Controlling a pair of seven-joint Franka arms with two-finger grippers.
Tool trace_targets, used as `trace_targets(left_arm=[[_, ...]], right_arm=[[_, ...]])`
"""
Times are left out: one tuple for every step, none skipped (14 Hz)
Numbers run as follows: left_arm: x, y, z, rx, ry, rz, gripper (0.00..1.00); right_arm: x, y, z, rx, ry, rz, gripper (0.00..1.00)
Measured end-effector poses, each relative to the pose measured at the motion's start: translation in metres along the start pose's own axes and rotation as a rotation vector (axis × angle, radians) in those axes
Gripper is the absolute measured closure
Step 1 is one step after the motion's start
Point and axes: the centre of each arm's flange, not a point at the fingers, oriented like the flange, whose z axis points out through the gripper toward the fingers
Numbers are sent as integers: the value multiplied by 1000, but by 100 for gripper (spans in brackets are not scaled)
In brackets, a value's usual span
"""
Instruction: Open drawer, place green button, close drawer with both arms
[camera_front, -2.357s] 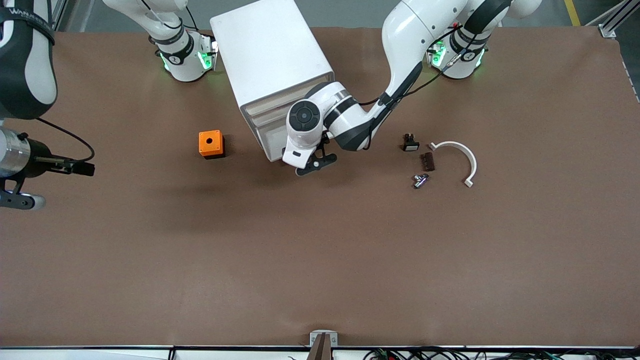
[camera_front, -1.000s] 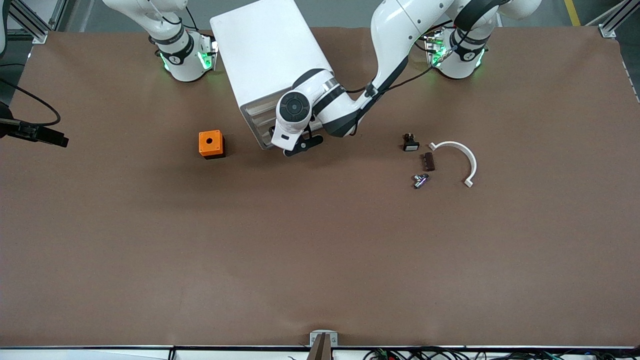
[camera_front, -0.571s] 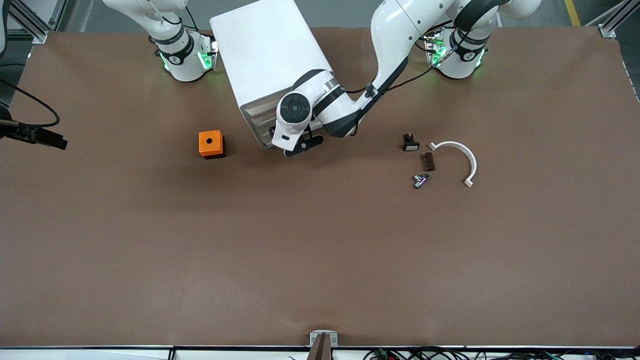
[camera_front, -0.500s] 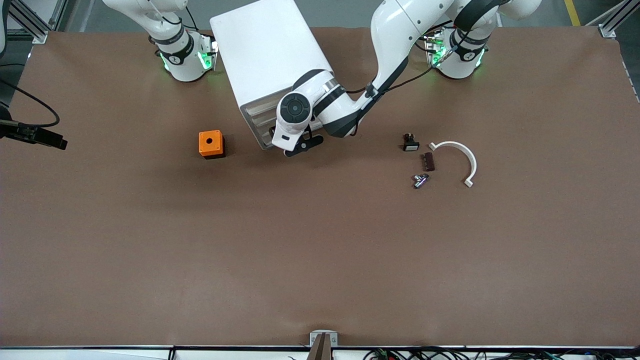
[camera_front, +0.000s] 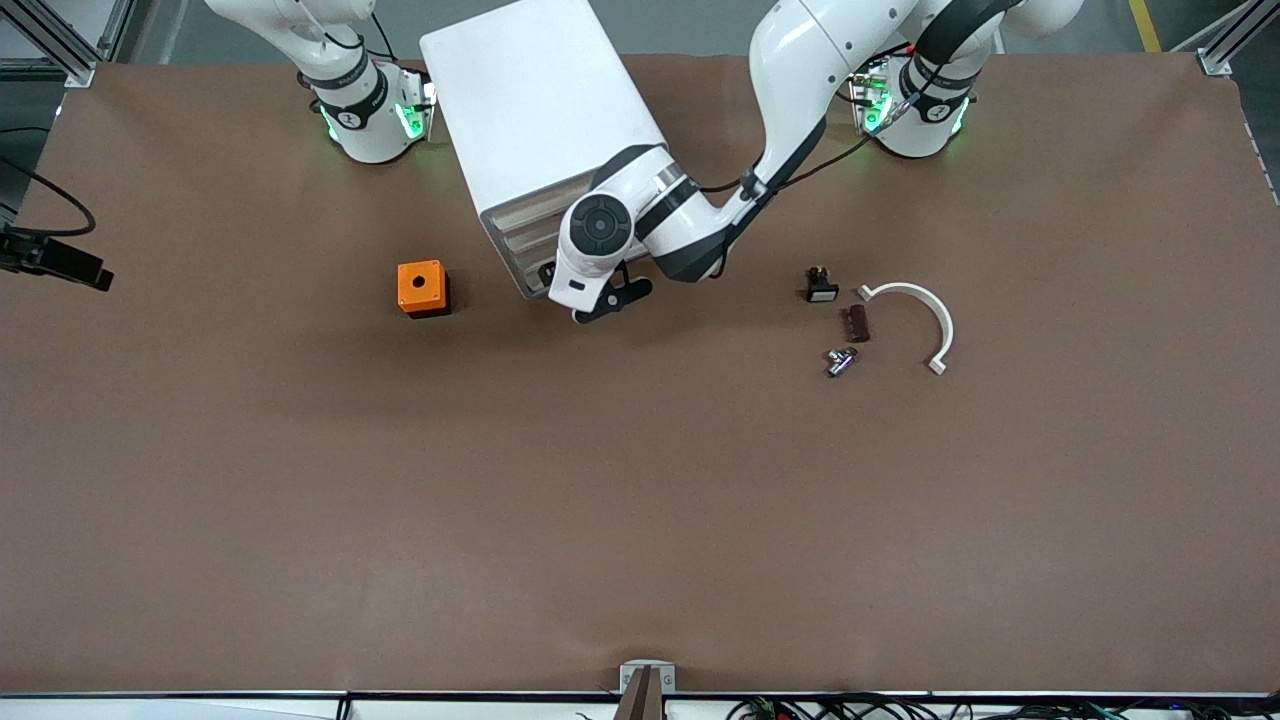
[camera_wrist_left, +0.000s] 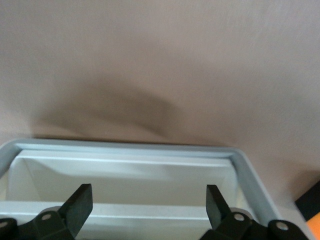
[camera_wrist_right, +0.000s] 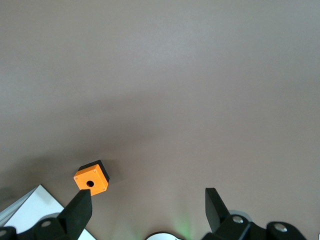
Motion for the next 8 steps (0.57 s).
trace_targets(left_arm=[[10,0,-8,-13,2,-14,0],[21,-2,-18,-26,5,-28,0],[32,-3,-27,-39,8,-44,0],[44,-5,-37,-53,11,-60,0],[55,-8,-48,-68,15,-76,0],[67,-11,-60,-83,19,-93,0],[79,-14,-70,-97,23,-110,0],[91,-18,-80,-110,27,-127,0]], right_arm=[[-2,1,-7,1,10,1,0],[-4,1,-11,2,16,2,0],[-4,2,-14,3,20,3,0],[-4,3,-15,3,24,4,0],[-5,3,-18,4,30,5,0],[-5,3,-21,4,34,5,0],[-7,4,-22,4,31,6,0],[-9,4,-23,5,20,5,0]])
